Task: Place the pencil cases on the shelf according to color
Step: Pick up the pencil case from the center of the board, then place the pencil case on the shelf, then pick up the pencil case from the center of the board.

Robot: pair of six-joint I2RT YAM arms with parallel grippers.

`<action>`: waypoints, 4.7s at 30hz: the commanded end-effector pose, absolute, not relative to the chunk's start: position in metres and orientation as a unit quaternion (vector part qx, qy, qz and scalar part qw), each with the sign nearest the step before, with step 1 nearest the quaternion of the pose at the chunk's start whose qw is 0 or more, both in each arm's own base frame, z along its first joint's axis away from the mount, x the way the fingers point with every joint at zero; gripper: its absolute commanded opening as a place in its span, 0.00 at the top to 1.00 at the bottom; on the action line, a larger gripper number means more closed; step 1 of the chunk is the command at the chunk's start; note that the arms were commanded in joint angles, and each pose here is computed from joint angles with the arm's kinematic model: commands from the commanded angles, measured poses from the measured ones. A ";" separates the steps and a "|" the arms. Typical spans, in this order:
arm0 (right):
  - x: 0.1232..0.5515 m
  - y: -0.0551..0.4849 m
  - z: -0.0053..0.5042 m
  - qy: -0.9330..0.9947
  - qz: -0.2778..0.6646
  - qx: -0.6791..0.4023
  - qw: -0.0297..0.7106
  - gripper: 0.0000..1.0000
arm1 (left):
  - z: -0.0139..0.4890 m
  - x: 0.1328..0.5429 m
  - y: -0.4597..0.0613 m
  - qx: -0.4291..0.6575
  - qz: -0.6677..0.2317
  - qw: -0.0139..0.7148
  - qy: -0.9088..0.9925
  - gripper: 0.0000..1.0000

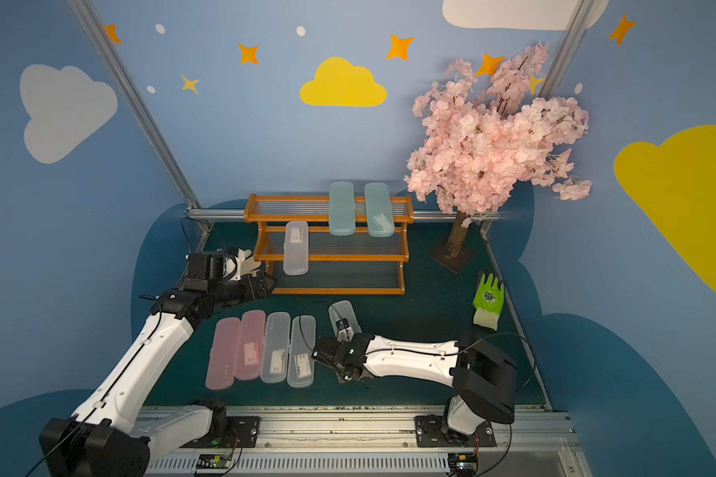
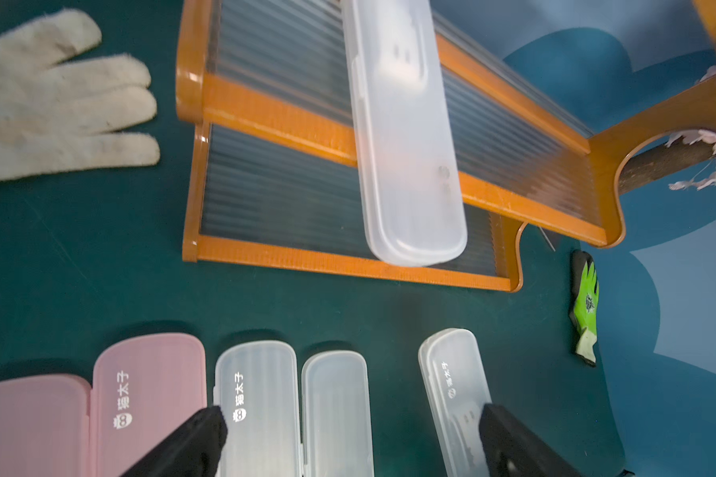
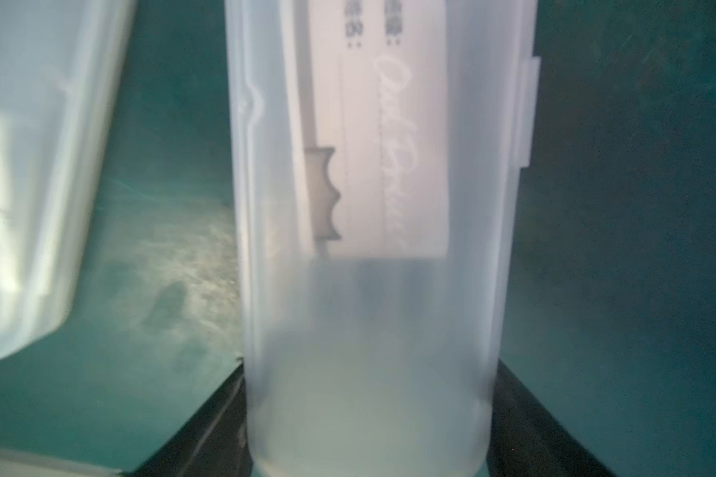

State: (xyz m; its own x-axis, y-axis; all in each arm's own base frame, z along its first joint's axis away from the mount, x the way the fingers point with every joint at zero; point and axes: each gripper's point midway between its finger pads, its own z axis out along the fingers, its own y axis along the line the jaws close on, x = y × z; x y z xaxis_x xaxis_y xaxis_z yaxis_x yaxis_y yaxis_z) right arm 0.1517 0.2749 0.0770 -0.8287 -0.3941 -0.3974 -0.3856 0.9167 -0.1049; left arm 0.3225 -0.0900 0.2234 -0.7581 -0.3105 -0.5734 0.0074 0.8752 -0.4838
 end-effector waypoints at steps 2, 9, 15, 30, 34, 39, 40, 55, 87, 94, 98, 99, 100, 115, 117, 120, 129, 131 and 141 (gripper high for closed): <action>0.175 0.274 0.133 0.946 -0.004 -0.181 0.268 0.46 | 0.251 0.342 -0.082 -0.082 -0.225 0.382 0.893 0.00; 0.217 0.294 0.180 0.935 0.015 -0.155 0.320 0.46 | 0.243 0.348 -0.072 -0.093 -0.220 0.383 0.892 0.00; 0.258 0.331 0.190 0.935 0.046 -0.155 0.317 0.46 | 0.243 0.346 -0.076 -0.086 -0.233 0.385 0.889 0.00; 0.342 0.378 0.181 0.940 0.053 -0.126 0.313 0.46 | 0.246 0.340 -0.084 -0.071 -0.253 0.376 0.888 0.00; 0.358 0.381 0.174 0.943 0.045 -0.115 0.308 0.46 | 0.245 0.340 -0.085 -0.072 -0.259 0.372 0.889 0.00; 0.374 0.387 0.174 0.944 0.051 -0.105 0.309 0.45 | 0.244 0.339 -0.088 -0.072 -0.267 0.368 0.888 0.00; 0.377 0.388 0.175 0.943 0.051 -0.103 0.311 0.45 | 0.244 0.339 -0.088 -0.071 -0.268 0.368 0.888 0.00; 0.400 0.402 0.184 0.944 0.086 -0.080 0.307 0.13 | 0.244 0.336 -0.093 -0.068 -0.284 0.363 0.885 0.00; 0.229 0.388 0.176 0.943 0.120 -0.144 0.277 0.02 | 0.202 0.303 -0.068 -0.181 -0.202 0.353 0.896 0.00; 0.181 0.401 0.100 0.964 0.123 -0.170 0.165 0.02 | 0.192 0.287 -0.068 -0.183 -0.198 0.351 0.897 0.00; 0.161 0.422 0.071 0.967 0.126 -0.187 0.122 0.02 | 0.189 0.284 -0.064 -0.190 -0.187 0.355 0.896 0.00; 0.157 0.426 0.068 0.966 0.127 -0.192 0.114 0.02 | 0.190 0.283 -0.063 -0.194 -0.187 0.356 0.895 0.00; 0.154 0.428 0.064 0.967 0.127 -0.194 0.109 0.02 | 0.190 0.283 -0.063 -0.195 -0.188 0.357 0.894 0.00; 0.158 0.393 0.015 0.980 0.034 -0.184 0.068 0.03 | 0.175 0.292 -0.076 -0.176 -0.191 0.326 0.909 0.00; 0.159 0.377 0.012 0.982 0.020 -0.176 0.066 0.03 | 0.172 0.294 -0.081 -0.170 -0.191 0.320 0.912 0.00; 0.160 0.353 0.015 0.981 0.009 -0.176 0.076 0.05 | 0.169 0.296 -0.087 -0.162 -0.188 0.315 0.916 0.00; 0.150 0.316 0.041 0.970 0.050 -0.201 0.130 0.03 | 0.171 0.302 -0.086 -0.165 -0.172 0.337 0.911 0.00; 0.148 0.313 0.042 0.965 0.060 -0.217 0.136 0.03 | 0.172 0.301 -0.080 -0.165 -0.156 0.341 0.912 0.00; 0.134 0.319 0.028 0.950 0.072 -0.281 0.120 0.02 | 0.177 0.300 -0.067 -0.165 -0.125 0.360 0.910 0.00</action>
State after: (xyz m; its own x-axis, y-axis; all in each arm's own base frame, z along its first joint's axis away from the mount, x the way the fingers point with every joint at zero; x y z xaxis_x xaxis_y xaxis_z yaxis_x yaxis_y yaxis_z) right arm 0.1374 0.3154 0.0321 -0.8402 -0.4728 -0.2655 -0.5044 0.8611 0.0630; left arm 0.2973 -0.0727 0.1641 -0.7130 -0.3985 -0.5769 -0.2132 0.9071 -0.3630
